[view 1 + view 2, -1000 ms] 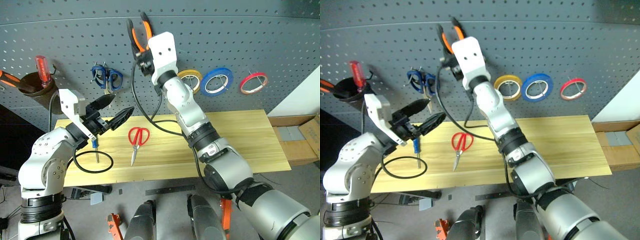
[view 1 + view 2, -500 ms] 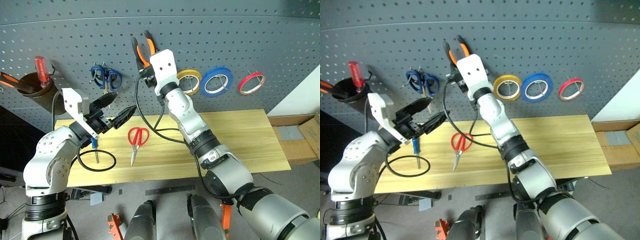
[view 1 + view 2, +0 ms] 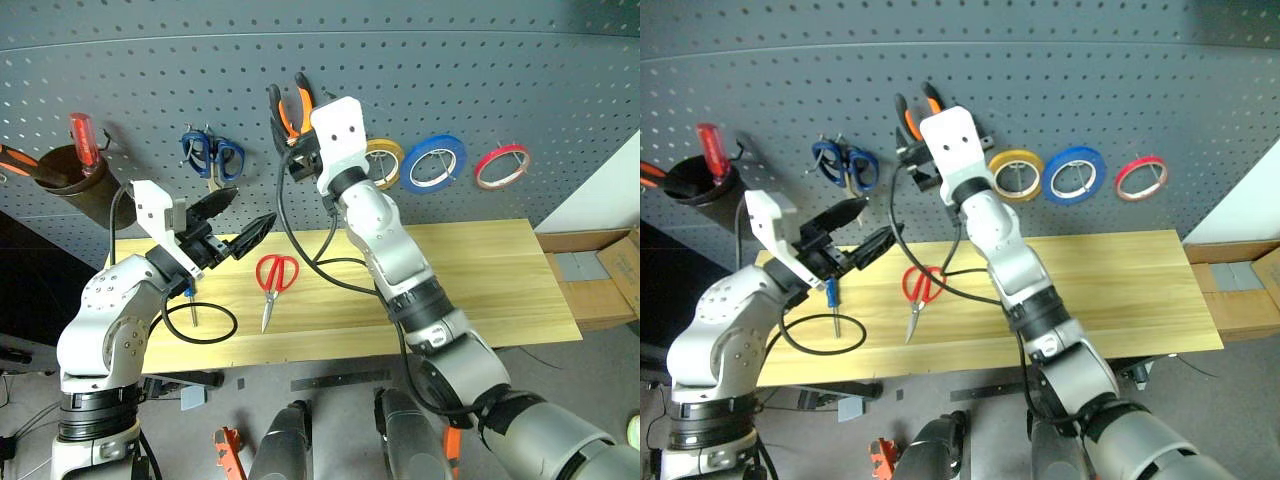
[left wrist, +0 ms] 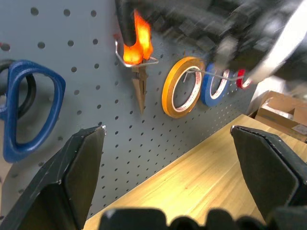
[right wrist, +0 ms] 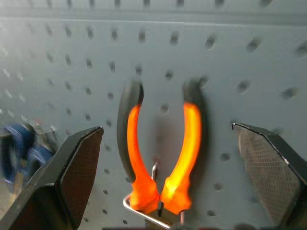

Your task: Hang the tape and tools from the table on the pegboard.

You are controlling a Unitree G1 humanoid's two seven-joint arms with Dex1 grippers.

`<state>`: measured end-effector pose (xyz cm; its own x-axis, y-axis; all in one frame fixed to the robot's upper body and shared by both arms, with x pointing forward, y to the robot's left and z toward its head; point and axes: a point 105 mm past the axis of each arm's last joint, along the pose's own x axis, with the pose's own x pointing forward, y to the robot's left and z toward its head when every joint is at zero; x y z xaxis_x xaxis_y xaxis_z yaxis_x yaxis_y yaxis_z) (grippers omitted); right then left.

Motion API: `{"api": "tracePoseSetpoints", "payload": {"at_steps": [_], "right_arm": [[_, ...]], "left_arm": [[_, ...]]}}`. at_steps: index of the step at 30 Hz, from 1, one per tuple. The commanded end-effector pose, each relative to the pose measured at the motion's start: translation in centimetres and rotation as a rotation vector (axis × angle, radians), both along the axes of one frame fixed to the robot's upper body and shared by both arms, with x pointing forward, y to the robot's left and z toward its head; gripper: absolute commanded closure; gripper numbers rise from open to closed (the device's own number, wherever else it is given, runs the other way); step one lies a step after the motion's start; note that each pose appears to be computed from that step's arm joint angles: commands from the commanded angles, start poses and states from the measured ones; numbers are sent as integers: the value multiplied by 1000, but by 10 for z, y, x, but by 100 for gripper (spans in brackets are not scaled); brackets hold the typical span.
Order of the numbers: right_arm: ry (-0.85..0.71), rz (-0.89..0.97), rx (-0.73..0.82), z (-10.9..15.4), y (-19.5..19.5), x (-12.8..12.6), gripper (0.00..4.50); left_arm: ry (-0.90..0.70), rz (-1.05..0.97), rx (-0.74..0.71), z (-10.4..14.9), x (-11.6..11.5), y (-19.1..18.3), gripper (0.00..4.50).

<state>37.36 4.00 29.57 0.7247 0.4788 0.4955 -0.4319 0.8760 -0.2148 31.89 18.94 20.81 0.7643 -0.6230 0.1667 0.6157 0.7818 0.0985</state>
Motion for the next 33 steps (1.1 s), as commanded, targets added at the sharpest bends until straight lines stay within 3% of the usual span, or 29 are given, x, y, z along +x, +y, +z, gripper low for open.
{"api": "tracePoseSetpoints", "payload": {"at_steps": [1,4,7,12,20,33], "right_arm": [[-29,147,96,23,1,-41,4],[44,257,79,12,-4,-60,4],[214,326,-17,-26,-17,-70,4],[454,358,-109,-68,-37,-76,4],[643,360,-243,-107,-46,-86,4],[698,397,-363,-122,-40,-98,4]], "left_arm": [[-15,12,11,0,-3,-2,0],[43,53,40,-16,0,0,0],[217,135,123,-59,2,3,0],[429,389,215,-107,9,22,0],[710,411,345,-173,0,-1,0],[840,552,307,-202,21,1,0]]}}
